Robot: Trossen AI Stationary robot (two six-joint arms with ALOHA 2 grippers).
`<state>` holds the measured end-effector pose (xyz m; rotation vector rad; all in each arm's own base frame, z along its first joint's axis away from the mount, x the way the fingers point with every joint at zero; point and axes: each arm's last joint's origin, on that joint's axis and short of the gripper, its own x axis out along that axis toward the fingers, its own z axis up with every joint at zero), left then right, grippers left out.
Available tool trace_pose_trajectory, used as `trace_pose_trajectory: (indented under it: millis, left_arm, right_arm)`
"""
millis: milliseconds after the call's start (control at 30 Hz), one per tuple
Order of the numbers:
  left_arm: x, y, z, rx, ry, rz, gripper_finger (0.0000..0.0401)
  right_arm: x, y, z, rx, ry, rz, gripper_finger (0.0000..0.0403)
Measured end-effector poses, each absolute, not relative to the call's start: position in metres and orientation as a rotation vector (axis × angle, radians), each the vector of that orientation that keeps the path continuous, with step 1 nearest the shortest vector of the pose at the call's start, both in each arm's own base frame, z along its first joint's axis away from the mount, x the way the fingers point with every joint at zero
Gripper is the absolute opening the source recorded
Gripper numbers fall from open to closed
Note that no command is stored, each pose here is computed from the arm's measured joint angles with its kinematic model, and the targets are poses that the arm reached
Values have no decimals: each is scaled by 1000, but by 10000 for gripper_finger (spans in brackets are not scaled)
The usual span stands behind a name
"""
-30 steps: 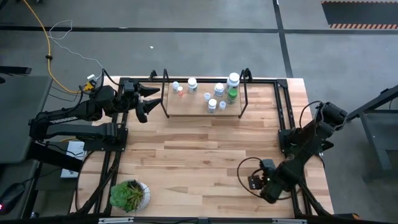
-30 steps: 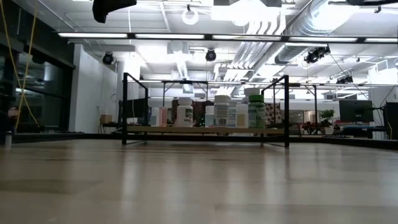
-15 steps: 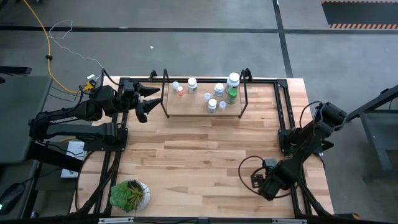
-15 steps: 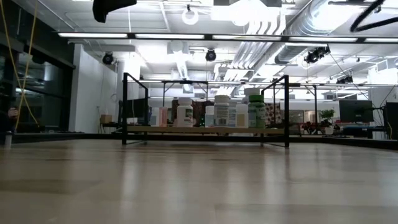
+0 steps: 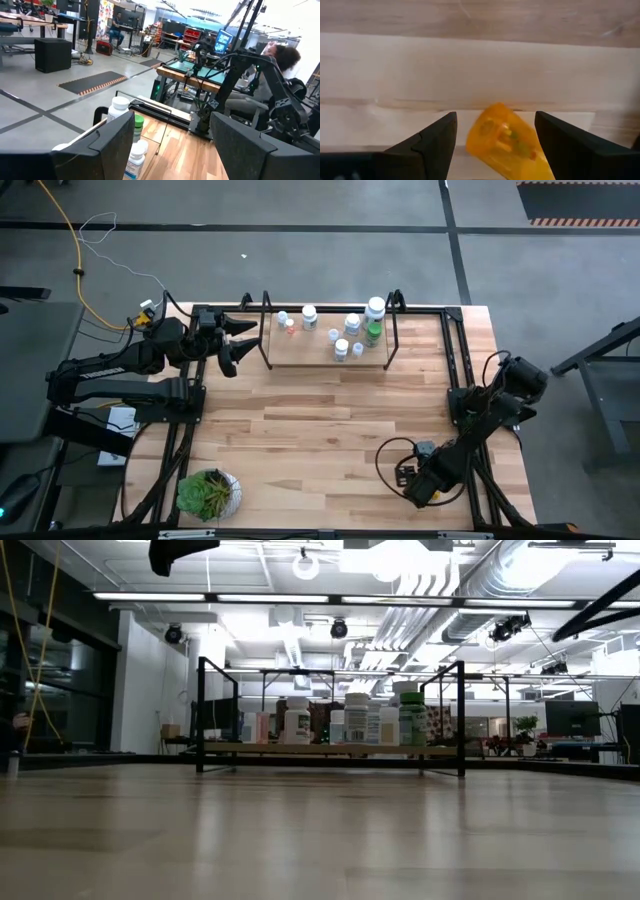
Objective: Pick and place medicine bottles onto shelf by color
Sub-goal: Put the orange pill bottle on the shelf
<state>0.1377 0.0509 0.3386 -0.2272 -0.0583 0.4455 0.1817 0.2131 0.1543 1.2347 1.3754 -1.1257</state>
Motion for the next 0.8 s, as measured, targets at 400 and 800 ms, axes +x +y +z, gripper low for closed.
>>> trace_pose_trajectory:
  millis: [400,800]
  left_arm:
    - [138,51,339,-227,-60,448,250]
    - [138,51,339,-227,-60,448,250]
  right_arm:
    - [183,213,151,1085,1462,-980,259]
    - [185,212,151,858,1659,-655,259]
